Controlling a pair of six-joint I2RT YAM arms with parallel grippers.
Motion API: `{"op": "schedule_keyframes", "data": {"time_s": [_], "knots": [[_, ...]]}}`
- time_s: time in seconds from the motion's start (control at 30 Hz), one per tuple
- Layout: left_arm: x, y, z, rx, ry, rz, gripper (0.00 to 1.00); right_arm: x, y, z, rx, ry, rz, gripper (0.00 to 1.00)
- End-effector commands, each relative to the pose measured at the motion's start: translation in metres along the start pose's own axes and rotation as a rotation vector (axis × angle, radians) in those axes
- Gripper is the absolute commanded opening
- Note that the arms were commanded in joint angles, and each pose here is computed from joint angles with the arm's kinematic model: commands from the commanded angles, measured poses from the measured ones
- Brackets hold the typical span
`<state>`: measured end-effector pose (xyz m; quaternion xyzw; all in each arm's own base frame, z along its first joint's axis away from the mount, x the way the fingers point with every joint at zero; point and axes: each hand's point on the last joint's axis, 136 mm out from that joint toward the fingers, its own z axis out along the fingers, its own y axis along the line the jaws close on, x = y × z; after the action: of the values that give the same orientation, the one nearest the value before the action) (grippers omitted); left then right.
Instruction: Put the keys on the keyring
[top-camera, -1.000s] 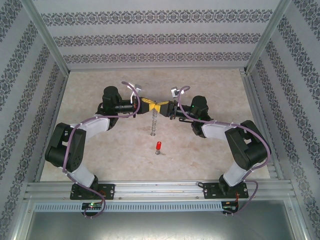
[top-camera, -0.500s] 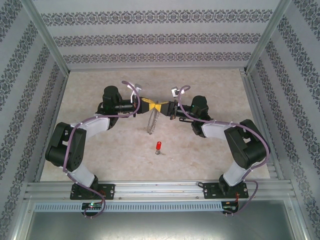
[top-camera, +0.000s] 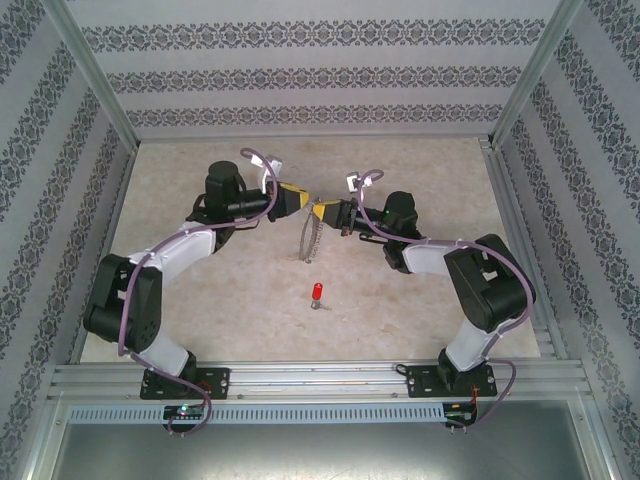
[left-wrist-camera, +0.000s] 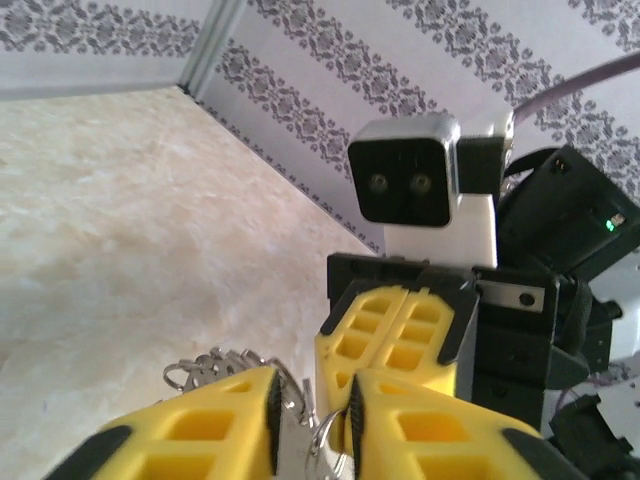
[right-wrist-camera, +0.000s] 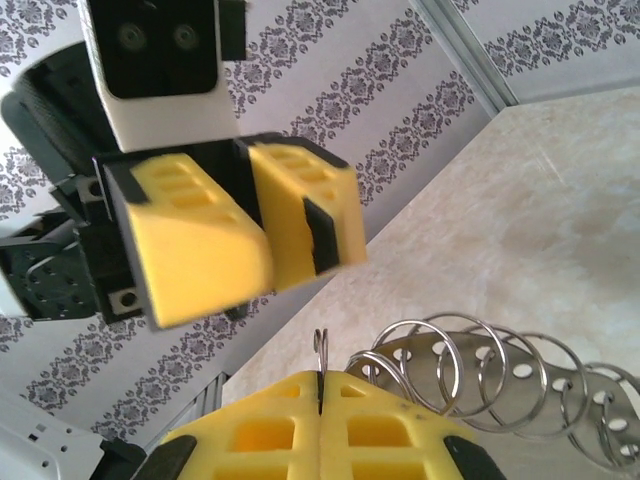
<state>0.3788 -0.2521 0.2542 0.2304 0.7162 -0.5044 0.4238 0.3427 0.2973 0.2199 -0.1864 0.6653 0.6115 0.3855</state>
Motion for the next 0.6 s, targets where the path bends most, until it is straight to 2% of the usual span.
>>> {"op": "schedule_keyframes", "data": {"time_s": [0.0,0.2,0.27,0.37,0.43,0.57], "knots": [[-0.018,-0.003,-0.011,-0.058,-0.065,-0.008,0.3,-0.012,0.01,0.0,-0.05,-0.025,-0.069,0.0],[-0.021,-0.008,-0.019,-0.08,-0.095,-0.051,0.34,-0.012,0.009,0.002,-0.064,-0.022,-0.066,0.0],[-0.016,-0.007,-0.019,-0.075,-0.088,-0.094,0.29,-0.013,0.008,0.002,-0.061,-0.03,-0.063,0.0],[-0.004,-0.015,-0.015,0.003,-0.049,-0.125,0.2,-0.016,0.009,0.002,-0.062,-0.045,-0.058,0.0],[0.004,-0.01,-0.013,0.006,-0.034,-0.184,0.19,-0.018,0.012,0.001,-0.069,-0.057,-0.059,0.0],[0.017,-0.009,-0.01,0.063,-0.036,-0.219,0.12,-0.022,0.015,0.001,-0.082,-0.071,-0.051,0.0]]}}
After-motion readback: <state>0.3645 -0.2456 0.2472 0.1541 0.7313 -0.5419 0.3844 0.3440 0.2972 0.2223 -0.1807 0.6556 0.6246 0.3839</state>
